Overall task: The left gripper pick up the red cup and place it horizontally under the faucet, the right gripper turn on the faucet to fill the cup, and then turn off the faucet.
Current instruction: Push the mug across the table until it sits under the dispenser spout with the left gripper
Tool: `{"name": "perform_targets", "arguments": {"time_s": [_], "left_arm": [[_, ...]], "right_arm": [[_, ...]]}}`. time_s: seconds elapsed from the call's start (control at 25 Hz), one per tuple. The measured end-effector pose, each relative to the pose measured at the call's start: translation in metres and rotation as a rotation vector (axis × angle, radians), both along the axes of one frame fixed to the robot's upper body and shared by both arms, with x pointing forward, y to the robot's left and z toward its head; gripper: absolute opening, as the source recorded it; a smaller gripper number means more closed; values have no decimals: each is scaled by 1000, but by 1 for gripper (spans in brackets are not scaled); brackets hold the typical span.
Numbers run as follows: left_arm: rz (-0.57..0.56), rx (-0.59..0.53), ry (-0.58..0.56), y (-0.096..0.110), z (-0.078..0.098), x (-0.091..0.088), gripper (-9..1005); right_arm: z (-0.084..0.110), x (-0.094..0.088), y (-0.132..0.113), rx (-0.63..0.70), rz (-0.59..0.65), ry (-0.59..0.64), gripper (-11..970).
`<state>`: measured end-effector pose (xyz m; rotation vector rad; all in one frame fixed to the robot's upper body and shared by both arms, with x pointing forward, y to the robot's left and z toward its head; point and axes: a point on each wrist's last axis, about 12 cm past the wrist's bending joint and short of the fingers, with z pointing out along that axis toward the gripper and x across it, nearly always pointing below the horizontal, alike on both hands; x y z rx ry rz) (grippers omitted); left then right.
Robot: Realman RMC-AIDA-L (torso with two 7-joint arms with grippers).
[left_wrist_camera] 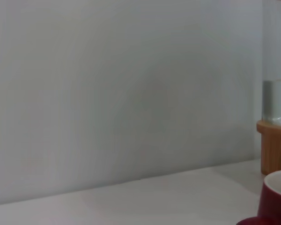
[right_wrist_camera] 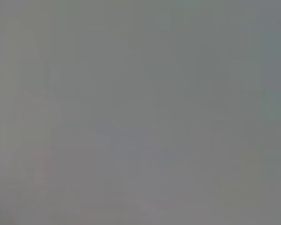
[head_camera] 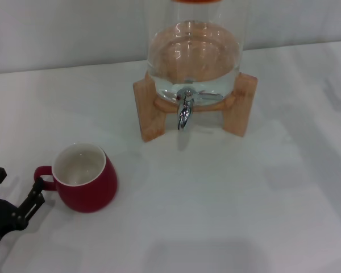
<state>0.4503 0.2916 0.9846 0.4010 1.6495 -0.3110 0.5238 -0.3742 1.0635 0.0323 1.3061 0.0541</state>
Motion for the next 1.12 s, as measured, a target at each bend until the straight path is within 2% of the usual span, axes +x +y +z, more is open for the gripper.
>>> {"name": "perform_targets", "arguments": {"time_s": [1.12], "left_arm": [[-17, 25, 17, -1, -1, 7, 704]], "right_arm": [[1, 1, 0, -2, 3, -6, 718]]}}
